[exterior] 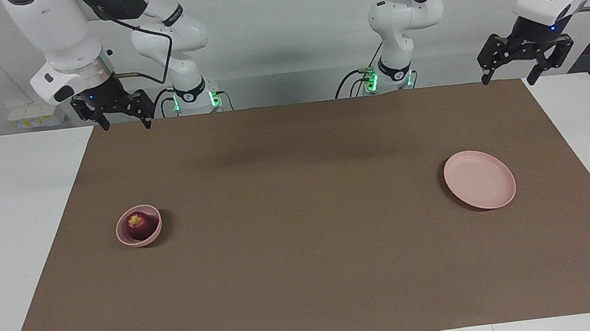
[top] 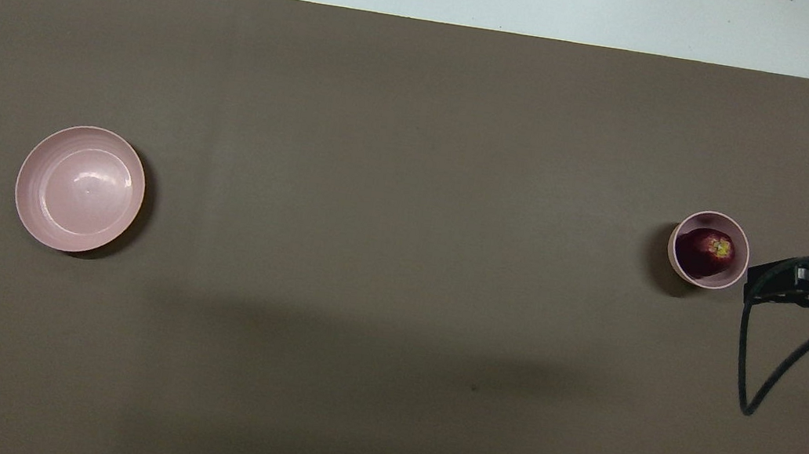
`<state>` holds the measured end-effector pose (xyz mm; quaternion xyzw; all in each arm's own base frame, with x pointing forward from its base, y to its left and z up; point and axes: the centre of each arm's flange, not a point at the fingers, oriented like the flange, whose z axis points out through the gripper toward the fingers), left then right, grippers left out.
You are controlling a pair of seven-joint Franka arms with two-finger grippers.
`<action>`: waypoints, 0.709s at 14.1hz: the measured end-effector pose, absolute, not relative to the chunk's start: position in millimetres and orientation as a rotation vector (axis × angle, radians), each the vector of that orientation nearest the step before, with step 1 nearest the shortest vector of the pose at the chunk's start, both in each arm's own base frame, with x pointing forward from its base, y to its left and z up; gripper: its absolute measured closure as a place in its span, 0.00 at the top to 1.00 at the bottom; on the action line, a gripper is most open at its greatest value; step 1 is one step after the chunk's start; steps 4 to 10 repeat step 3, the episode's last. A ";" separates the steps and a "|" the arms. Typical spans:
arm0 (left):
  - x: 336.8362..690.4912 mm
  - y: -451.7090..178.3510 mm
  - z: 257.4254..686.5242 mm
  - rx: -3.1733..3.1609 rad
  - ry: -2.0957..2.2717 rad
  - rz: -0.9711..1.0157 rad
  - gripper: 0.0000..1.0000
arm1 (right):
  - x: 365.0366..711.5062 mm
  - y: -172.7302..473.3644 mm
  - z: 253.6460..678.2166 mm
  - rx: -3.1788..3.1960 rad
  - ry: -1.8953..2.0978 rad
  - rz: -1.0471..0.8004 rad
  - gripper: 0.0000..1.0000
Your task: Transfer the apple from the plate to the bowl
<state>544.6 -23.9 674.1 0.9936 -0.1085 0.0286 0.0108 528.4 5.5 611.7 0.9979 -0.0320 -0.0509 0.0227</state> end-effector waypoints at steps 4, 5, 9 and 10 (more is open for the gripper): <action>544.5 -24.7 674.1 3.100 -0.341 0.089 1.00 | 529.0 7.3 618.8 3.093 -0.095 -0.134 1.00; 544.5 -24.7 674.1 3.100 -0.341 0.089 1.00 | 529.0 7.3 618.8 3.093 -0.095 -0.134 1.00; 544.5 -24.7 674.1 3.100 -0.341 0.089 1.00 | 529.0 7.3 618.8 3.093 -0.095 -0.134 1.00; 544.5 -24.7 674.1 3.100 -0.341 0.089 1.00 | 529.0 7.3 618.8 3.093 -0.095 -0.134 1.00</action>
